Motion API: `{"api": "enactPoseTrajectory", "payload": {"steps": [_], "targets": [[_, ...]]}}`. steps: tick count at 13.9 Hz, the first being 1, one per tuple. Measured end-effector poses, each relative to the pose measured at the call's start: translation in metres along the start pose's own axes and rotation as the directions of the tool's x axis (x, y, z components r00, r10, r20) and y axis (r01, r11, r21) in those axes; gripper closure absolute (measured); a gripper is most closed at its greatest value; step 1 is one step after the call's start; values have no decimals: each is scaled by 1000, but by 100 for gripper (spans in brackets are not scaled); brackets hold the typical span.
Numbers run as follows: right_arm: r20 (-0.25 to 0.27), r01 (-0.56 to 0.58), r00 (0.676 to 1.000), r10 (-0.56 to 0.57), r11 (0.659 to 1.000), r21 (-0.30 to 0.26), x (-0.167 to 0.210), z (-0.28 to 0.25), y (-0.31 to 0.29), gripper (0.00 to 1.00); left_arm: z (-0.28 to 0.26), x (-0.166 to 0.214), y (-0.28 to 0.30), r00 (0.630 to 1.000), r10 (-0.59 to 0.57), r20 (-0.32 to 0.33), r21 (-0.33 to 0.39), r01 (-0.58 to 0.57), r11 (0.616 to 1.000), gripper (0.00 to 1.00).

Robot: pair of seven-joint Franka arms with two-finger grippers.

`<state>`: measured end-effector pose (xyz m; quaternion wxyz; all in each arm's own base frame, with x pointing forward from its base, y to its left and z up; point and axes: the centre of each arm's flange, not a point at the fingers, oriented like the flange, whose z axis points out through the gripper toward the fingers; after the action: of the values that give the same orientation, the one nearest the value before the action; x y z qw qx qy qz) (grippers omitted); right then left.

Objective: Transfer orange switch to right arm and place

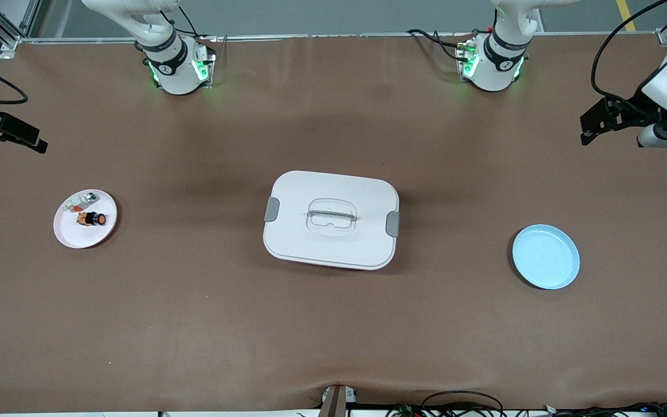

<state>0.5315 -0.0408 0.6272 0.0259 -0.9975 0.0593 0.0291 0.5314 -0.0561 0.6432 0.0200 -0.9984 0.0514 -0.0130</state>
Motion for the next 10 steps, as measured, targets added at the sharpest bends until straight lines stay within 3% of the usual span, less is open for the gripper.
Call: {"api": "enactPoseTrajectory", "payload": {"steps": [4, 10], "targets": [[-15, 9, 1000, -9, 1000, 5, -9, -1, -4, 0, -2, 0, 2, 1000, -1, -8, -54, 0, 999, 0], [-36, 8, 999, -7, 1000, 9, -7, -4, -3, 0, -2, 0, -9, 1000, -21, -7, -57, 21, 998, 0]]}}
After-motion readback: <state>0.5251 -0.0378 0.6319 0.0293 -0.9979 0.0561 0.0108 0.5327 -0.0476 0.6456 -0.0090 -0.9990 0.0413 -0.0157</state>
